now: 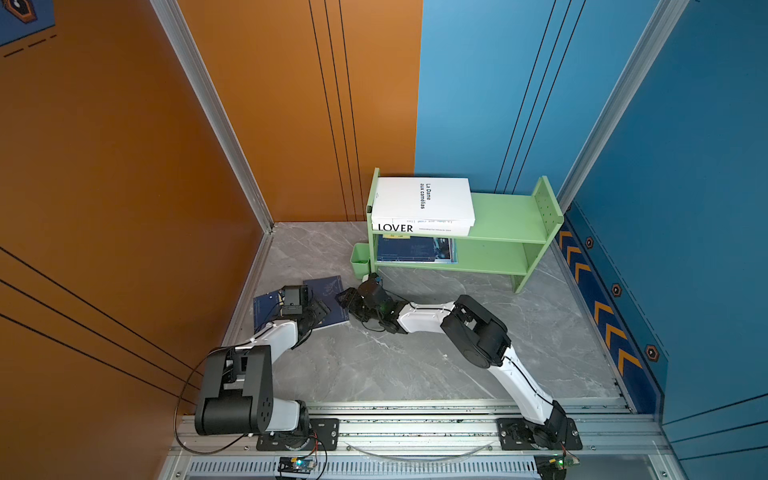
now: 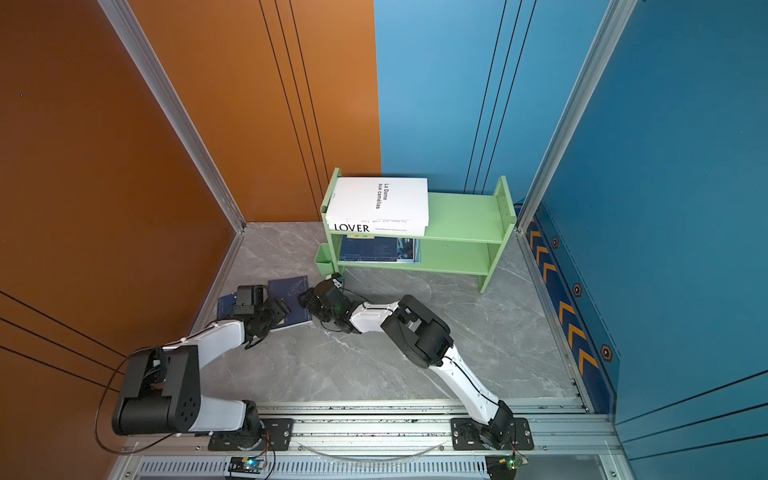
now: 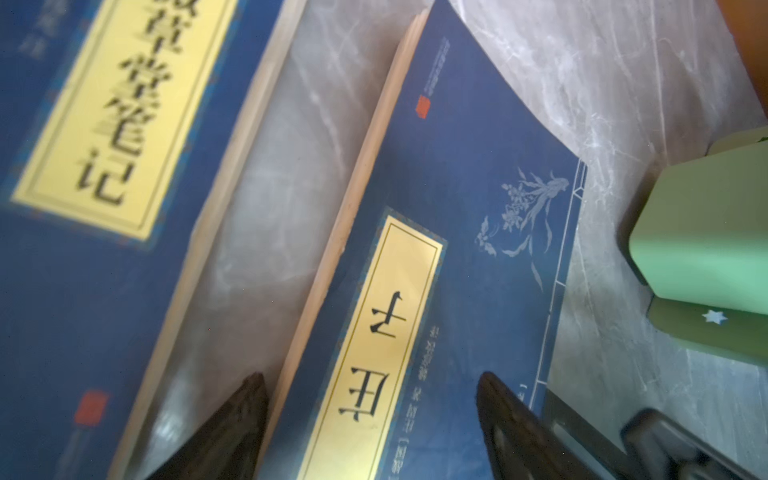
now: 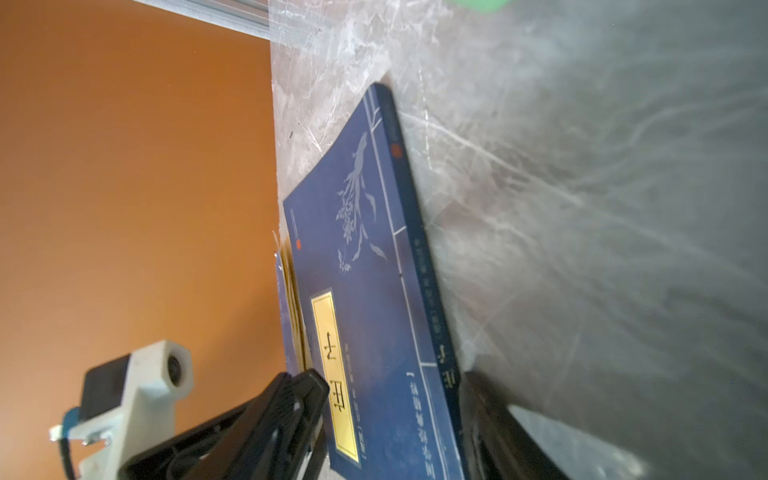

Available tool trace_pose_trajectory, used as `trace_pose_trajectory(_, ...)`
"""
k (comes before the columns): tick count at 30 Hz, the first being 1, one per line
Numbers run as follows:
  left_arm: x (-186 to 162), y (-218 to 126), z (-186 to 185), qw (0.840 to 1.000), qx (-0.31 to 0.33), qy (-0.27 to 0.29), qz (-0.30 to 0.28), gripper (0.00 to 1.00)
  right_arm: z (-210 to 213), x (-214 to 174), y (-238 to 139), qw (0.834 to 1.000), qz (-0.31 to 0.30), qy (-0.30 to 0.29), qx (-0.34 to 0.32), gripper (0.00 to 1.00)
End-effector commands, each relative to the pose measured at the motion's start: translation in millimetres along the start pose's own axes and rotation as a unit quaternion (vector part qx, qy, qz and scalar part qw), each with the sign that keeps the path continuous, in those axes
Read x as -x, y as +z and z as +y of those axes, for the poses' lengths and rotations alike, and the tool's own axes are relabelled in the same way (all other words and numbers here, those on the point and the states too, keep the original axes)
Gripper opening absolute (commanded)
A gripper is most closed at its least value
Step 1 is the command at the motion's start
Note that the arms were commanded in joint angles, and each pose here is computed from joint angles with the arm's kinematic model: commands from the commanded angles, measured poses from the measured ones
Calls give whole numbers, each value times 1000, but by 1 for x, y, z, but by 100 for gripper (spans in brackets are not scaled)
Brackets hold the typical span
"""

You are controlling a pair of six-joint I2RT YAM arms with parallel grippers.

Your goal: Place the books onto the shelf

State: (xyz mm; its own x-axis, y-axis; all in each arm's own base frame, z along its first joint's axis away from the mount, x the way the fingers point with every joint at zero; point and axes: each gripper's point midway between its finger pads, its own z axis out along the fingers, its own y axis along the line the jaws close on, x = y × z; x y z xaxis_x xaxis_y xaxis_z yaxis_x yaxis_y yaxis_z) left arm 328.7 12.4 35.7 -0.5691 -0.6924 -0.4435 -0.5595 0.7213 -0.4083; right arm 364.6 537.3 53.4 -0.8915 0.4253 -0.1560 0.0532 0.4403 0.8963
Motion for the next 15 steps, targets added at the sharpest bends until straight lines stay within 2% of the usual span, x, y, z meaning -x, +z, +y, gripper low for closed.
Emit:
trace_pose_trajectory(1, -31, 1, 9, 998, 11, -11, 54, 80, 25, -36, -3, 995, 66, 35, 72, 64)
trace_pose_trajectory(5, -34, 3, 8, 998, 4, -18, 59, 81, 56, -40, -11, 984, 76, 56, 149, 64)
trace_pose_trajectory(9, -36, 7, 6, 998, -1, -24, 64, 81, 79, -46, -18, 974, 89, 71, 197, 64)
trace_pose_trajectory(12, -36, 8, 5, 997, -5, -29, 65, 81, 85, -49, -20, 971, 93, 76, 207, 63)
trace_pose_trajectory(15, -36, 9, 4, 997, -9, -33, 65, 81, 74, -49, -18, 977, 90, 72, 182, 62)
